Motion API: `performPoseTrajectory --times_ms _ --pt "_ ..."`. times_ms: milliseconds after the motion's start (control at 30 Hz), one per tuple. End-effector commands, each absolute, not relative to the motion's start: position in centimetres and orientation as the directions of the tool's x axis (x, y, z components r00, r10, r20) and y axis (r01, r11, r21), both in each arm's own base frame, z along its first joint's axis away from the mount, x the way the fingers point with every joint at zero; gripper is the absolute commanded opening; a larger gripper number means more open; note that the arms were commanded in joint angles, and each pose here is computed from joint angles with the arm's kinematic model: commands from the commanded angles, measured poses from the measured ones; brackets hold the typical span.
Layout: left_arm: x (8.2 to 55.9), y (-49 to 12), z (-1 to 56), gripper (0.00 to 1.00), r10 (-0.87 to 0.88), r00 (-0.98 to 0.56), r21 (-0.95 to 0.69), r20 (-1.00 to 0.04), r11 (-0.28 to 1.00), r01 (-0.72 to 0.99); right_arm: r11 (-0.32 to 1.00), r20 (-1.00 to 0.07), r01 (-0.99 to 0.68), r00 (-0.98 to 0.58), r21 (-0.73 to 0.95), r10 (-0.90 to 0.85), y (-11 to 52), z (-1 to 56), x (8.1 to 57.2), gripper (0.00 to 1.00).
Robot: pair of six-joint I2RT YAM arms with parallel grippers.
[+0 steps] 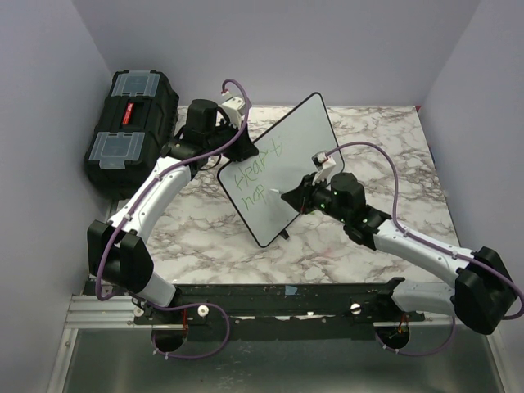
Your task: Write a sentence on the whiteboard
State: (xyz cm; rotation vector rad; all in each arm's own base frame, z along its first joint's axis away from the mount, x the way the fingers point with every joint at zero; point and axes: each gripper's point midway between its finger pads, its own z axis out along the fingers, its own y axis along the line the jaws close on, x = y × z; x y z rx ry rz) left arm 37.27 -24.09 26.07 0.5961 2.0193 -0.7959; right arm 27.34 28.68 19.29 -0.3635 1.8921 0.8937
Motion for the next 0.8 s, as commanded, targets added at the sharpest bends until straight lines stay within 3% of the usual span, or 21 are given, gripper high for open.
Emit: performPoseTrajectory --times_ms 0,767 --pt "36.6 -22.5 21.1 0.00 0.240 -0.557 -0.249 -0.795 0.708 0.661 0.684 -0.883 -0.608 -0.455 0.403 0.116 29.3 19.6 27.6 0.01" --pt "36.8 -22.4 20.9 0.00 0.236 -0.560 -0.257 -0.795 0.705 0.661 0.686 -0.892 -0.617 -0.439 0.385 0.106 30.4 19.6 28.0 0.01"
